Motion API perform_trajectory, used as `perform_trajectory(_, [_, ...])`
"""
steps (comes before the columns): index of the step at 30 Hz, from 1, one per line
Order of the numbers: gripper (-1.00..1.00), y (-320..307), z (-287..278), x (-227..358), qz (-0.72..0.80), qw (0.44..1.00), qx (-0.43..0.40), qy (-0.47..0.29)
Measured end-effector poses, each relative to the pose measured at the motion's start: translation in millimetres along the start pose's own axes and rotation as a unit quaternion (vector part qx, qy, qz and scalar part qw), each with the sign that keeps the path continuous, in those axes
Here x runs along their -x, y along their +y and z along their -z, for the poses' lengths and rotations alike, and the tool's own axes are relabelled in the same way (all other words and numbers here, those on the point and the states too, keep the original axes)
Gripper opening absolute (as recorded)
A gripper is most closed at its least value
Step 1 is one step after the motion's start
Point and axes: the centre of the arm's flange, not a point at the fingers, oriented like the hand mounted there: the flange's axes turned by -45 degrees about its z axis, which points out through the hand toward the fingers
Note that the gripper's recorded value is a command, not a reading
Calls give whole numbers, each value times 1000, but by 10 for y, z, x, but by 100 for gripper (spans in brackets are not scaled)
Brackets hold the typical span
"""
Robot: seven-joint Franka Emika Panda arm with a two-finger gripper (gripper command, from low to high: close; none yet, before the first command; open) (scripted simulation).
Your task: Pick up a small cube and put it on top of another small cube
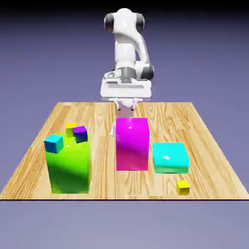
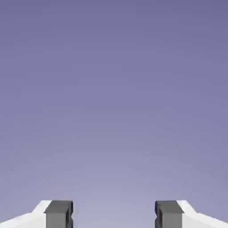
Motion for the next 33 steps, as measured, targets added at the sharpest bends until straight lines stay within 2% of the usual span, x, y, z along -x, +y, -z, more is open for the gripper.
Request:
perform_trajectory(12, [0,-903,-1248,-95,41,979,-9,-201])
perform_trajectory(23, [0,-1792,-2259,237,55,931,-19,-360])
perform_trajectory(33, [0,-2525,-2914,638,42,878,-30,-476])
